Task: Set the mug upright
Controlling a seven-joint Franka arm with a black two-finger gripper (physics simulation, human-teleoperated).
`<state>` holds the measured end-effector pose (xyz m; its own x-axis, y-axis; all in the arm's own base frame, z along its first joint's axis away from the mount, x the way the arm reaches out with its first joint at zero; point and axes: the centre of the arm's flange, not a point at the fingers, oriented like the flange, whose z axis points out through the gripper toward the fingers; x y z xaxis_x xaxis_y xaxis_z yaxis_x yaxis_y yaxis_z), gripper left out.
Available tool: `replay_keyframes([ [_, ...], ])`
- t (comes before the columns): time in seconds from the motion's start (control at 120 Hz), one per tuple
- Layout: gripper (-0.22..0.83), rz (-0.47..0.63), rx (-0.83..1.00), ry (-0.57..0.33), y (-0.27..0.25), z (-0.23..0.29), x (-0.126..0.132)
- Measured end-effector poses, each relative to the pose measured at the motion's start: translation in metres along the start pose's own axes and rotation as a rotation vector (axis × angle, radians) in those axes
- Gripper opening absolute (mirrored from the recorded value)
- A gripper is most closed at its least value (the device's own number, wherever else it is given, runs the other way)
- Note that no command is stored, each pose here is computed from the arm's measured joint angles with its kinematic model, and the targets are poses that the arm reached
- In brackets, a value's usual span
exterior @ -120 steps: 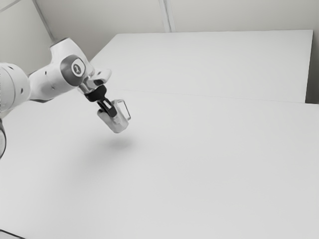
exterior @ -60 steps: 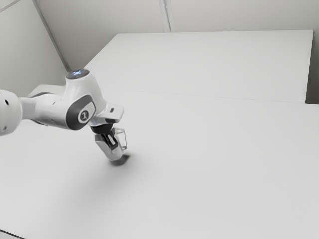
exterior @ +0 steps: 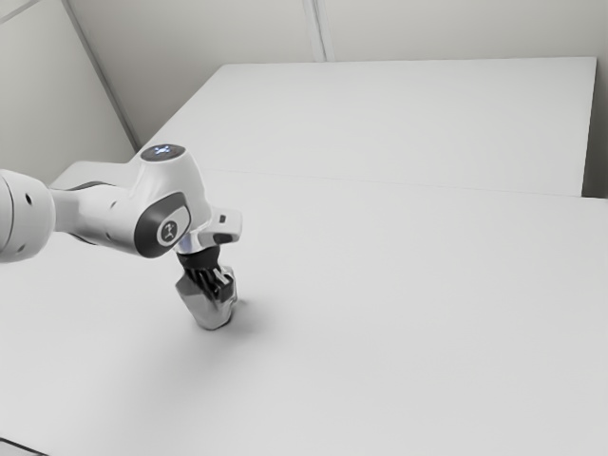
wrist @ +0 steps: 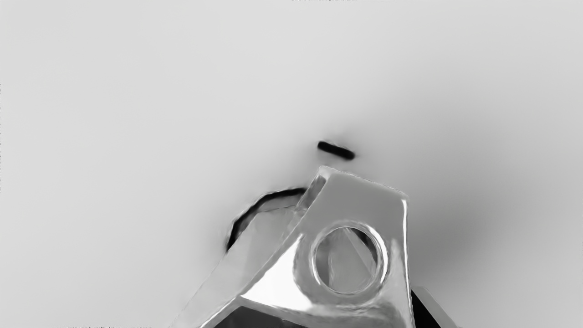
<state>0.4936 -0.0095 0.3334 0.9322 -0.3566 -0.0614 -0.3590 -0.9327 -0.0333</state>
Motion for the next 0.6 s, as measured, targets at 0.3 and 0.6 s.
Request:
replay_keyframes([
  [0.3,0.48,-0.065,-0.004,0.032,0.004,-0.019,0.001],
  [0.6,0.58,-0.111,0.036,0.224,-0.010,-0.216,0.018],
])
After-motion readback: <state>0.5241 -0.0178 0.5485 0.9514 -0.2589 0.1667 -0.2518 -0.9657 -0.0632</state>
